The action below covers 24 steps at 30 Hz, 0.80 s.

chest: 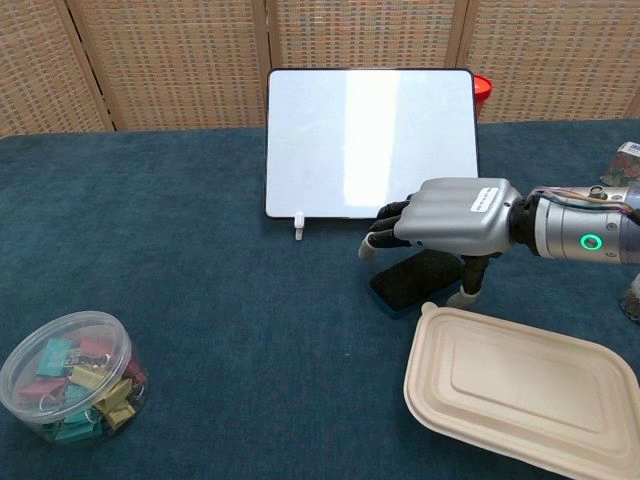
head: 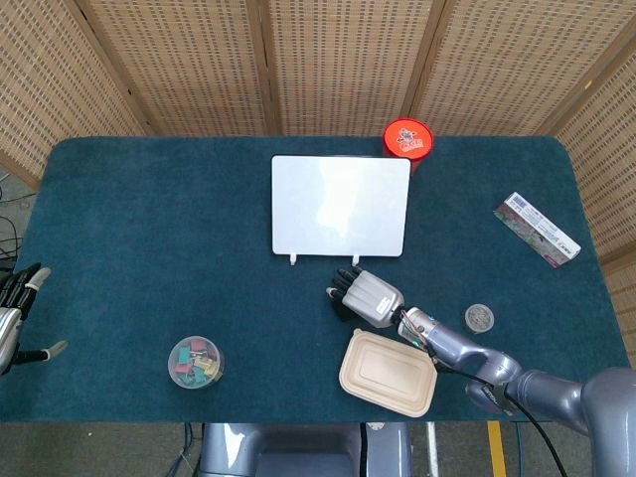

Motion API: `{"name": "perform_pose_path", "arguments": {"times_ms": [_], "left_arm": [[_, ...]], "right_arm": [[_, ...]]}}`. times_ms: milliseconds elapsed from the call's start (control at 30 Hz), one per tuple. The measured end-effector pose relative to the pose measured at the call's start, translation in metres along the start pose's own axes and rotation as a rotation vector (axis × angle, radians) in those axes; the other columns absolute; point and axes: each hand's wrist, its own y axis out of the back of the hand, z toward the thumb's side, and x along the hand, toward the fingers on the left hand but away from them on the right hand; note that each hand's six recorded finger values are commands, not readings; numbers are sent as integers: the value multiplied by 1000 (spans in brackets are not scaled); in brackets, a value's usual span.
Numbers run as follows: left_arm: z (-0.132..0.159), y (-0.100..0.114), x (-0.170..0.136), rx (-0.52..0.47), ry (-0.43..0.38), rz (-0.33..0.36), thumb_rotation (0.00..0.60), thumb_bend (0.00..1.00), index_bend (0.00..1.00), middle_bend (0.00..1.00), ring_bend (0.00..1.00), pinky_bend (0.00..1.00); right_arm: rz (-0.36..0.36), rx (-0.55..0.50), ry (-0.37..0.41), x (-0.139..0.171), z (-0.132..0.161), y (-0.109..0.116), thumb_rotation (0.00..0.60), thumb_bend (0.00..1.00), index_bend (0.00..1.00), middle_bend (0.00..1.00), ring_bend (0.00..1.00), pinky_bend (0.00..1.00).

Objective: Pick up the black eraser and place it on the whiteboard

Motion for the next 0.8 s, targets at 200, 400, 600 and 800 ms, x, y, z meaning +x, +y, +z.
{"name": "perform_pose_path", "arguments": {"times_ms": [200,400,600,800], "left_arm": [[-2,0,2,-2,9,0,600,0,0,0,0,0],[-3,0,2,-5,12,-1,600,0,0,0,0,0],[-3,1,2,-9,13,2,600,0,0,0,0,0],[-3,2,1,-11,11,1,600,0,0,0,0,0]], "right_arm": [[-14,4,-9,-6,-1,-1,600,0,312,334,280,402],[-44,-7,-10,-13,1,-3,600,1,425,459,399,479],[-65,-15,-2,-16,4,-5,600,72,549,565,484,525],[-118,-42,3,-15,5,0,600,148,573,585,495,530]]}}
